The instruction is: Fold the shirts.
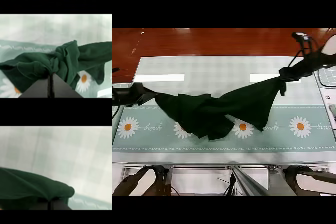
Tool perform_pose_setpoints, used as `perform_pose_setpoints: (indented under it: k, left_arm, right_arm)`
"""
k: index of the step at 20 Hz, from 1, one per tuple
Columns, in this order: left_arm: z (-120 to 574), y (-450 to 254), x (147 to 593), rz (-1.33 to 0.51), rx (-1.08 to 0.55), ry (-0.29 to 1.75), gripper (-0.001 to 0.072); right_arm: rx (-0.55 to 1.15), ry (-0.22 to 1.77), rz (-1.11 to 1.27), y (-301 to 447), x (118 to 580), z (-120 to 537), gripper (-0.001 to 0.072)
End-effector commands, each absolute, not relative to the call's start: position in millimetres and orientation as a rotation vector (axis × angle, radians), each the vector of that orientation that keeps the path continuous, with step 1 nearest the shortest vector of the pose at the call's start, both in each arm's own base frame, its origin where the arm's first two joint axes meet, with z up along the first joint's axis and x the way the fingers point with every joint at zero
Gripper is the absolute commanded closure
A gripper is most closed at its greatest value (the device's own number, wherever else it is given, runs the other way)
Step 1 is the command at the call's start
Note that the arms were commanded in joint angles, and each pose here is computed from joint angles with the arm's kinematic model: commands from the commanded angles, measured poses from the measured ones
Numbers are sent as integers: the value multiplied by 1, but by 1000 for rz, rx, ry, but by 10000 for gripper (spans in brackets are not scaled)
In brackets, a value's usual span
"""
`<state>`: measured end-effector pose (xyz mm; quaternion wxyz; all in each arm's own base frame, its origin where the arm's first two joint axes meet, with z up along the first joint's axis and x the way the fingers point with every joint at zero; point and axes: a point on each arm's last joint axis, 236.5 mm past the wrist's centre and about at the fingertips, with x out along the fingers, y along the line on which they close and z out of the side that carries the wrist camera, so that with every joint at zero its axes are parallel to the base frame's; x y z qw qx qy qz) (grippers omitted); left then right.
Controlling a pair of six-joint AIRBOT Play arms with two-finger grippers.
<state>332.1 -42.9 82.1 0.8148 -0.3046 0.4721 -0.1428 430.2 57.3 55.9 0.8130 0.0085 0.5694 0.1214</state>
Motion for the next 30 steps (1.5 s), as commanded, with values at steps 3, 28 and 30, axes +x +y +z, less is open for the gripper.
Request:
perform_pose_setpoints:
  k: [3, 28, 30]
  left_arm:
    - [7, -61, 379, -294, -668, 1063, 685]
    - [-5, -89, 226, -419, -885, 1405, 28]
    - [-38, -109, 206, -405, -912, 1467, 28]
  right_arm:
    - [157, 1177, 255, 77, 483, -6, 689]
    - [159, 1153, 299, 85, 469, 28, 689]
    - [151, 1157, 295, 83, 468, 28, 689]
